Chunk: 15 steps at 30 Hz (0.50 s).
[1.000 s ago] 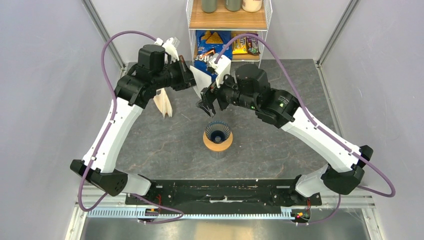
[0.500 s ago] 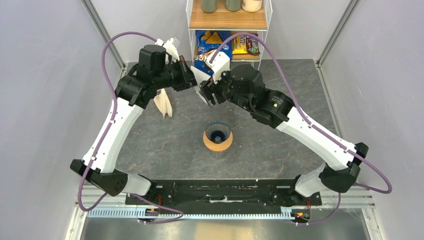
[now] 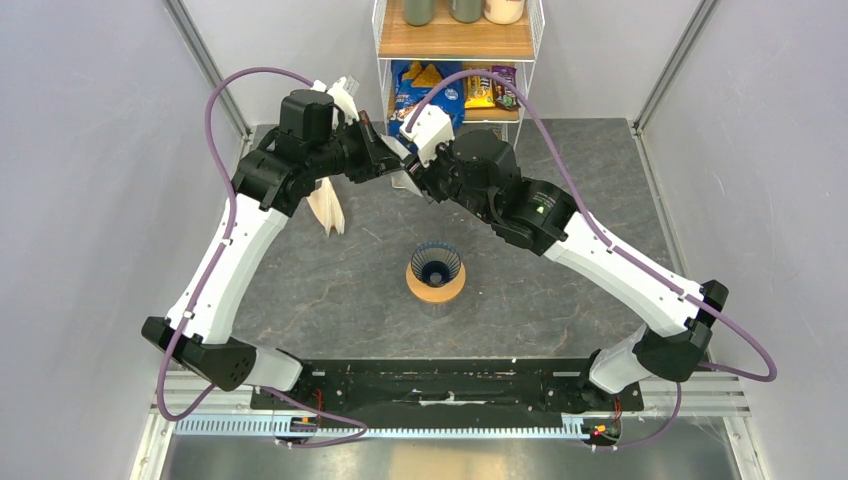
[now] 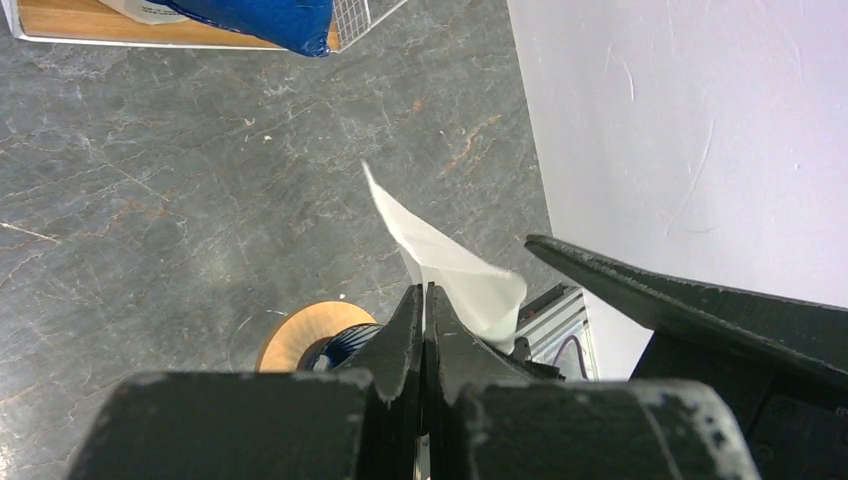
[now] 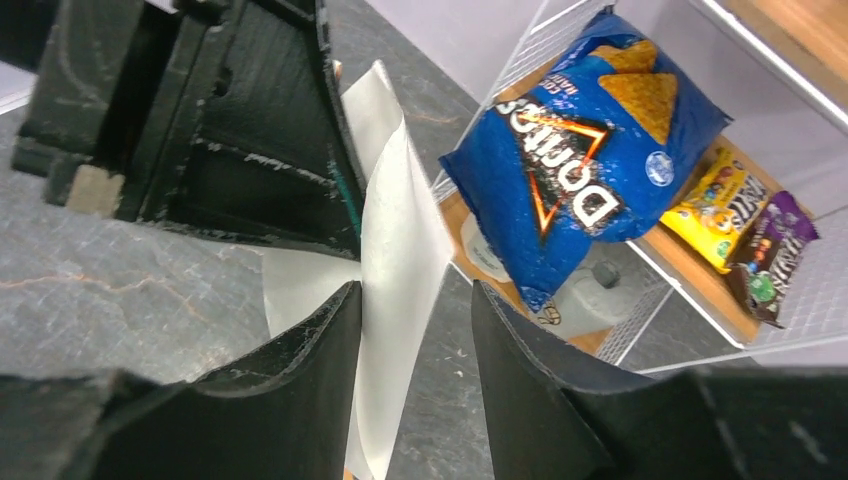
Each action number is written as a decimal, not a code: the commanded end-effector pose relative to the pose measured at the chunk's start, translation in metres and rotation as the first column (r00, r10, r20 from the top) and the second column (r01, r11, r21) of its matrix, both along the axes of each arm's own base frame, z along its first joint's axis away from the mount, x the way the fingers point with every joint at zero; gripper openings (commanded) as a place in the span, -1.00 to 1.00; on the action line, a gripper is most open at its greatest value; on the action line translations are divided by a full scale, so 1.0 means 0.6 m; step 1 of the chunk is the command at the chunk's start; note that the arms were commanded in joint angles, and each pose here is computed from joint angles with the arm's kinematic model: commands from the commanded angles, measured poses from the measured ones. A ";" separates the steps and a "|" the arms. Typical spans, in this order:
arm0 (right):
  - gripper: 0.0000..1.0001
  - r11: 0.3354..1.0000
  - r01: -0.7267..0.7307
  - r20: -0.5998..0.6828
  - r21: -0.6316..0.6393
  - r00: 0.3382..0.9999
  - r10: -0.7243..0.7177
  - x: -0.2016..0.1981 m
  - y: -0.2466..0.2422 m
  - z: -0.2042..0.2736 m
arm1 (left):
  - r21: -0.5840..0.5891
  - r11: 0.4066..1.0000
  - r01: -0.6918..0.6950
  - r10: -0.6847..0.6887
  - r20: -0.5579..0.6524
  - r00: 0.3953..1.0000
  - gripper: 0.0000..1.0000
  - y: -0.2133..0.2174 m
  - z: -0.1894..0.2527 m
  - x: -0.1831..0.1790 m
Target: Place the coffee filter in the dripper
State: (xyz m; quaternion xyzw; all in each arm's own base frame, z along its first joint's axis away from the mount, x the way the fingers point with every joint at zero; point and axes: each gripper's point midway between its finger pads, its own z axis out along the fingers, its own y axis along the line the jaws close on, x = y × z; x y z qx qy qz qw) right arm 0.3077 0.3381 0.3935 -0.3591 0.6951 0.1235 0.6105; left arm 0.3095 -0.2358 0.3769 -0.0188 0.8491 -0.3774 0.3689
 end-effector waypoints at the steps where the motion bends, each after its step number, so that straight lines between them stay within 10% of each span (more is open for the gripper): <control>1: 0.03 0.997 0.070 0.088 0.027 0.994 -0.072 0.015 -0.016 0.038 | -0.031 0.999 -0.024 0.025 0.023 0.999 -0.95 -0.001 0.015 0.005; 15: 0.64 0.999 -0.054 0.020 0.005 0.998 0.054 -0.019 0.008 0.008 | -0.028 0.999 -0.036 0.036 0.007 0.999 -0.95 -0.004 0.008 0.013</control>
